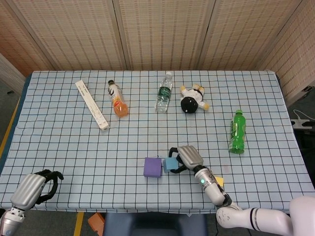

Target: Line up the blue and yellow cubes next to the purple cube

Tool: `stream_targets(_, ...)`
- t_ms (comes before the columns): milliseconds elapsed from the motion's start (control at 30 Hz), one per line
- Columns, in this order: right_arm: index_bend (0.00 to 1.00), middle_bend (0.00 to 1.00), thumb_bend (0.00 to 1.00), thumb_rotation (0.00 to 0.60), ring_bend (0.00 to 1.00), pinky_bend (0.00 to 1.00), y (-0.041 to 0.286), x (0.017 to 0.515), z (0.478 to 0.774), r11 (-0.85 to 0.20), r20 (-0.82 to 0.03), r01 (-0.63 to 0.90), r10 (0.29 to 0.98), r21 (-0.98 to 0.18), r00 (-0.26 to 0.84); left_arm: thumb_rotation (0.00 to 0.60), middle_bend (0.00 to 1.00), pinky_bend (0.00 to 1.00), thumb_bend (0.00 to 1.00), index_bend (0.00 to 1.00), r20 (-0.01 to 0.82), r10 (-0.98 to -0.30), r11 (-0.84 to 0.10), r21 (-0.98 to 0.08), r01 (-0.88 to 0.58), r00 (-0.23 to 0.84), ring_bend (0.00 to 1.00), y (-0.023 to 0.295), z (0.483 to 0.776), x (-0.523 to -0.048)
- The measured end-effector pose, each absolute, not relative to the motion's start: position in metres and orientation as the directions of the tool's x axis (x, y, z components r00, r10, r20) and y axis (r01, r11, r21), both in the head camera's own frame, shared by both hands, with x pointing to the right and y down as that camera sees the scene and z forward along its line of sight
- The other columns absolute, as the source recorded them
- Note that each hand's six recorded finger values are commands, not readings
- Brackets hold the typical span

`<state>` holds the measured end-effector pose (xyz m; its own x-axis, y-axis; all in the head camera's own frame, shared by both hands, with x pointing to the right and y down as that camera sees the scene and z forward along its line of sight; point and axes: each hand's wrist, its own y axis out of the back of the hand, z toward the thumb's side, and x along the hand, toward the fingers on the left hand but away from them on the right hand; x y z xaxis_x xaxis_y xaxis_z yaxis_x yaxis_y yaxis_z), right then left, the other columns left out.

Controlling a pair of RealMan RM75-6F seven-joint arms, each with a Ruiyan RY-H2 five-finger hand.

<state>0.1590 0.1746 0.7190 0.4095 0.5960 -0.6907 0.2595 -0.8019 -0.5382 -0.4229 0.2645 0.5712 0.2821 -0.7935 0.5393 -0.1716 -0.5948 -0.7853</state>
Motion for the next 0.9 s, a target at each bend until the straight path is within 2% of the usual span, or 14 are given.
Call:
stream_targets(300, 0.58, 0.97, 0.07, 0.600, 0.88, 1.00, 0.182, 0.156, 0.716, -0.807, -0.699, 0.246, 0.588, -0.537, 0.406, 0.600, 0.57, 0.61, 0.57, 0.46, 0.537, -0.793, -0.594, -0.787, -0.169, 0.288, 0.43, 0.265, 0.570, -0.422)
stream_targets(767, 0.58, 0.97, 0.07, 0.600, 0.88, 1.00, 0.188, 0.146, 0.727, -0.820, -0.706, 0.262, 0.572, -0.510, 0.417, 0.600, 0.57, 0.61, 0.57, 0.46, 0.537, -0.791, -0.596, -0.784, -0.172, 0.293, 0.43, 0.266, 0.570, -0.421)
stream_targets(900, 0.52, 0.97, 0.07, 0.600, 0.88, 1.00, 0.188, 0.145, 0.730, -0.820, -0.703, 0.262, 0.572, -0.509, 0.422, 0.600, 0.57, 0.61, 0.58, 0.46, 0.537, -0.791, -0.596, -0.784, -0.174, 0.292, 0.43, 0.265, 0.570, -0.421)
